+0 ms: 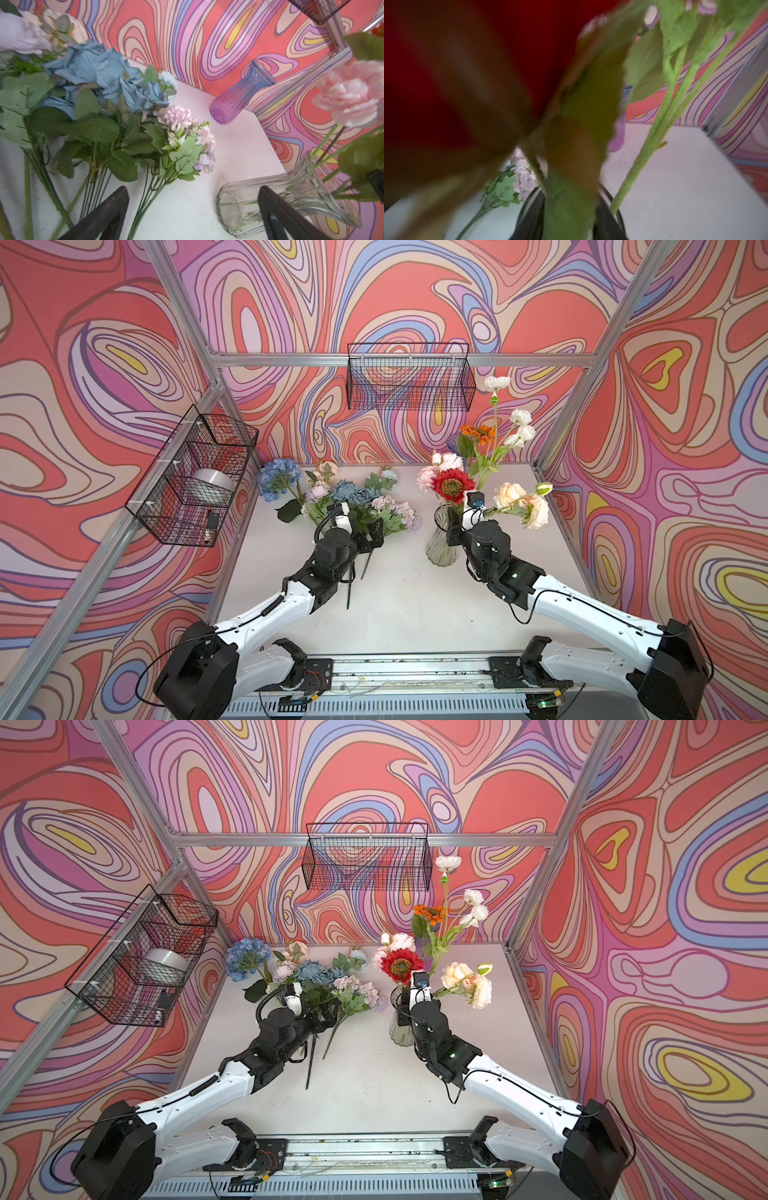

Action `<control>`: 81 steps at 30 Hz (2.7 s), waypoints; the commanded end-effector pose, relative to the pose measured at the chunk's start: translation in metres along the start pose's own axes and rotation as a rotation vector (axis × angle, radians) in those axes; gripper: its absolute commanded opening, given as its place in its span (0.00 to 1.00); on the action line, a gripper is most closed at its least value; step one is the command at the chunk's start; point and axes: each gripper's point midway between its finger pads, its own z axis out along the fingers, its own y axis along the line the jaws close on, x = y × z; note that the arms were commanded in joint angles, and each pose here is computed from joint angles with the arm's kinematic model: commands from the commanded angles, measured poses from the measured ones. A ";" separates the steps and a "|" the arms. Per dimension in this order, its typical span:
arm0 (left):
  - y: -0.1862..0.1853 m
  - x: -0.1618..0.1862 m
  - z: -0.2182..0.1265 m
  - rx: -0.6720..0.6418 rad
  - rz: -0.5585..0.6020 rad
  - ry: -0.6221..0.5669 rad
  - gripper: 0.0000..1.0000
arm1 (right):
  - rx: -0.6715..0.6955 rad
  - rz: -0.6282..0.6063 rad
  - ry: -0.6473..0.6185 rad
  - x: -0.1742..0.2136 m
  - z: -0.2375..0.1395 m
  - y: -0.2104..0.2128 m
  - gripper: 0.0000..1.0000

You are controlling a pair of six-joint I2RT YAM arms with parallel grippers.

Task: Arrange the flowers into the vase
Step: 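Lower the red gerbera stem into the clear vase with the right gripper, then open the right gripper and draw back while the left reaches into the pile, then close the left gripper on the blue rose bunch stems and lift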

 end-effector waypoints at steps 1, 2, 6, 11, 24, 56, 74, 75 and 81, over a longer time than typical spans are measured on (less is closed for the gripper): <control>0.022 -0.016 -0.010 -0.043 -0.052 -0.038 1.00 | -0.046 0.015 0.064 -0.003 -0.010 0.005 0.51; 0.034 -0.015 -0.014 -0.065 -0.064 -0.038 1.00 | -0.055 0.018 0.082 -0.002 -0.012 0.007 0.56; 0.063 -0.024 -0.028 -0.124 -0.121 -0.062 1.00 | -0.101 0.040 0.159 0.001 -0.020 0.013 0.66; 0.089 -0.027 -0.043 -0.168 -0.209 -0.093 0.99 | -0.240 0.079 0.243 0.005 -0.035 0.033 0.68; 0.091 0.005 -0.042 -0.173 -0.119 0.083 0.83 | -0.435 0.164 0.312 0.012 -0.066 0.068 0.67; 0.124 0.092 0.026 -0.487 0.313 0.654 0.56 | -0.525 0.182 0.291 0.022 -0.041 0.115 0.66; 0.132 0.108 0.046 -0.506 0.316 0.700 0.21 | -0.502 0.182 0.278 0.020 -0.046 0.106 0.66; 0.132 0.108 0.047 -0.505 0.316 0.700 0.18 | -0.497 0.182 0.275 0.020 -0.046 0.104 0.66; 0.134 0.112 0.050 -0.507 0.310 0.708 0.05 | -0.468 0.182 0.263 0.017 -0.050 0.095 0.66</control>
